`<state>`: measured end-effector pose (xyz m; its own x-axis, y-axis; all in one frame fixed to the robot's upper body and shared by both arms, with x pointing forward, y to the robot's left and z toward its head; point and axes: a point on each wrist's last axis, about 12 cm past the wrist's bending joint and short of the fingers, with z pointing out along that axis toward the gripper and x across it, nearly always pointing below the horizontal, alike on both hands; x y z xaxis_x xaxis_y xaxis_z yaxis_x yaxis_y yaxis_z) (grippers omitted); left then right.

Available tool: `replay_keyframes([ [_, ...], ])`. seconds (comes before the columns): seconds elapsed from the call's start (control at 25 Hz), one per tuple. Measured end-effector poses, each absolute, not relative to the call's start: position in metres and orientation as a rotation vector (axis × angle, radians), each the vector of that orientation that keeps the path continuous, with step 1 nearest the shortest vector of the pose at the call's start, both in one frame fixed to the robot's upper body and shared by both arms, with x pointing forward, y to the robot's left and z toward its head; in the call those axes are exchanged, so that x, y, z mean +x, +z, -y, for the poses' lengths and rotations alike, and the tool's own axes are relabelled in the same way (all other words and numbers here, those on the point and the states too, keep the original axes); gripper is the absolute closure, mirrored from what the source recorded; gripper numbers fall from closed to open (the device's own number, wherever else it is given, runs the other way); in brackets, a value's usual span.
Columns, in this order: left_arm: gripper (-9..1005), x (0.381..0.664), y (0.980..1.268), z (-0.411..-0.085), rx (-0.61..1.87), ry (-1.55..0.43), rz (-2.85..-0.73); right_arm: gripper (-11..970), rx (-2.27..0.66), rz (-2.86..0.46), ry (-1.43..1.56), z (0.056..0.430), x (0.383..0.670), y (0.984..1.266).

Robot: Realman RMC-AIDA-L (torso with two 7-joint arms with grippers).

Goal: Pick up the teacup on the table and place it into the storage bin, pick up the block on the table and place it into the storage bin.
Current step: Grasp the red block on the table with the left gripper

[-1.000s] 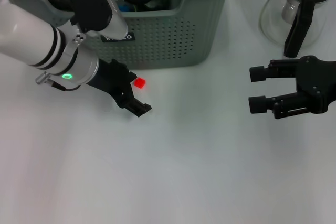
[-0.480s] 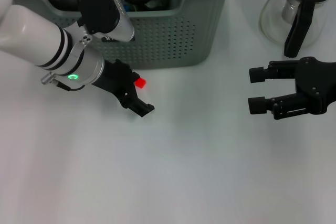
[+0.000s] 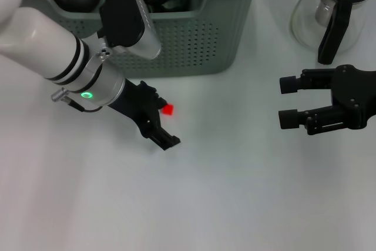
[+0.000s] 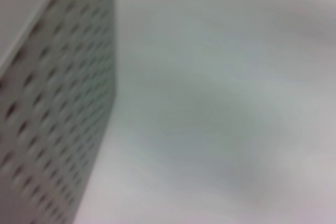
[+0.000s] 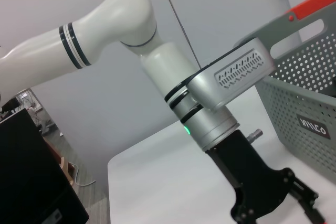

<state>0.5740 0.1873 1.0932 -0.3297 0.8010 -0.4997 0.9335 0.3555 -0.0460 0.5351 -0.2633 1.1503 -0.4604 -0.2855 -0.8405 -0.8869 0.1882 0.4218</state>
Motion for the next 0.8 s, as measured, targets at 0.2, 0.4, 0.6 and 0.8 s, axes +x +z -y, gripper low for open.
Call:
replay_keyframes([
  [0.2, 46, 0.571, 1.109, -0.186, 1.518, -0.535, -2.179, 38, -1.102, -1.856, 1.270, 0.264, 0.535, 1.150],
  [0.4, 51, 0.573, 1.111, -0.187, 1.525, -0.501, -2.156, 38, -1.102, -1.852, 1.271, 0.264, 0.534, 1.147],
  [0.6, 56, 0.576, 1.109, -0.186, 1.560, -0.472, -2.120, 38, -1.102, -1.847, 1.274, 0.265, 0.533, 1.144],
  [0.8, 62, 0.578, 1.109, -0.186, 1.600, -0.444, -2.074, 38, -1.115, -1.836, 1.276, 0.264, 0.532, 1.143],
])
